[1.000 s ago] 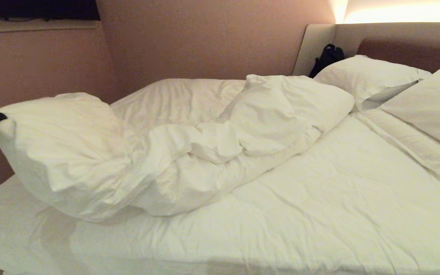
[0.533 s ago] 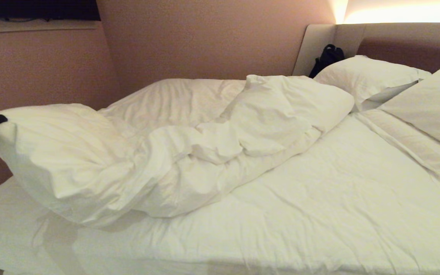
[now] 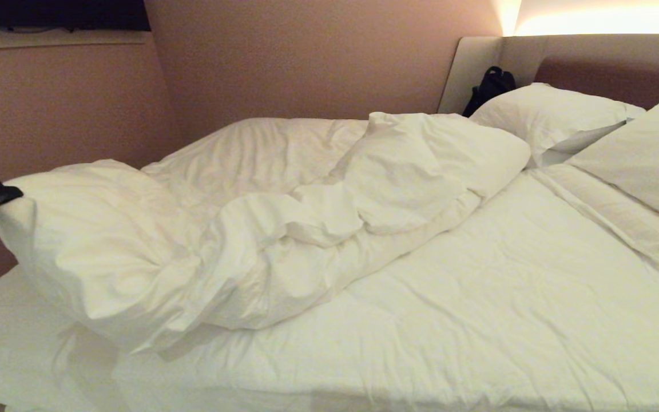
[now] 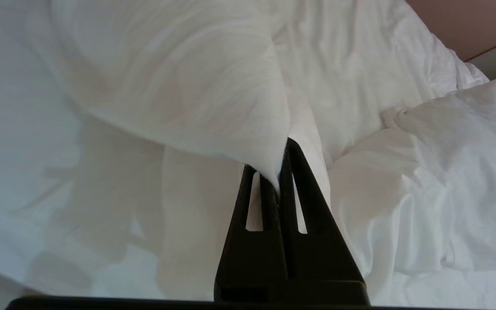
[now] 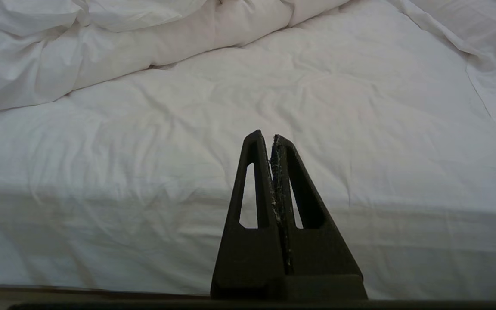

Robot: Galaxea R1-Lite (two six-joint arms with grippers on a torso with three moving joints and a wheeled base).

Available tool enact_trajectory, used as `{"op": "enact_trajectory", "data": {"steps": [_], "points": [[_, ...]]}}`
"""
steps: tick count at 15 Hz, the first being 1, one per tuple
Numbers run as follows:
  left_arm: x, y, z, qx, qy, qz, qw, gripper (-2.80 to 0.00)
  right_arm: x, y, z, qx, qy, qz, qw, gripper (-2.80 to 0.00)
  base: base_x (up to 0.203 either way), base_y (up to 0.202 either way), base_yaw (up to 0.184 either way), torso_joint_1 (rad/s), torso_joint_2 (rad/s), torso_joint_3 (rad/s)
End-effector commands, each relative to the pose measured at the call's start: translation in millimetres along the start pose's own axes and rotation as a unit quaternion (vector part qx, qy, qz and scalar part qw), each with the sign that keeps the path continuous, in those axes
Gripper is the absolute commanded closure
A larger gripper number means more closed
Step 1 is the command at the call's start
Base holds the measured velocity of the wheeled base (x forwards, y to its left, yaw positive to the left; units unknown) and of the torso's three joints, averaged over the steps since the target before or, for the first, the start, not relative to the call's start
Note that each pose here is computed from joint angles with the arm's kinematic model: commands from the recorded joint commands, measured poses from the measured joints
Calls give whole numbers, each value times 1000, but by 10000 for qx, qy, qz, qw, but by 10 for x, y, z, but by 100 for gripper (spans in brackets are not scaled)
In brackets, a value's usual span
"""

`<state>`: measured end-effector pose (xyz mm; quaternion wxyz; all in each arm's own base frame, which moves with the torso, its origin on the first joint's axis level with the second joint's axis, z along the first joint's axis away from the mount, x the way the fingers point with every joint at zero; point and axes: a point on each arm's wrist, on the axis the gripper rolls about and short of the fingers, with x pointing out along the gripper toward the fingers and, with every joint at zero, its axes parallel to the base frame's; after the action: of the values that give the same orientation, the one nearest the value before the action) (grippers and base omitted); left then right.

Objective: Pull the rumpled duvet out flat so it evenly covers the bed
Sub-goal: Hold the folded corner of the quilt

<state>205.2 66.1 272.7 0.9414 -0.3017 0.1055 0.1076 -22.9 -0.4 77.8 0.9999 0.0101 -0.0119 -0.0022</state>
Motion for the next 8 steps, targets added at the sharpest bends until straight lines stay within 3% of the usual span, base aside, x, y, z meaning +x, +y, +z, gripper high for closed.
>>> {"op": "enact_trajectory", "data": {"steps": [1, 4, 5, 8], "points": [[-158, 13, -51, -28, -82, 70, 9999, 0, 1, 0, 1, 0, 4, 0, 10000, 0, 0, 0, 0, 0, 0, 0], [-340, 130, -289, -58, 220, 455, 9987, 0, 1, 0, 1, 0, 4, 0, 10000, 0, 0, 0, 0, 0, 0, 0], [-341, 162, -342, -43, 344, 526, 9980, -280, 1, 0, 1, 0, 4, 0, 10000, 0, 0, 0, 0, 0, 0, 0], [-322, 258, -492, -39, 722, 750, 9946, -280, 1, 0, 1, 0, 4, 0, 10000, 0, 0, 0, 0, 0, 0, 0]]}}
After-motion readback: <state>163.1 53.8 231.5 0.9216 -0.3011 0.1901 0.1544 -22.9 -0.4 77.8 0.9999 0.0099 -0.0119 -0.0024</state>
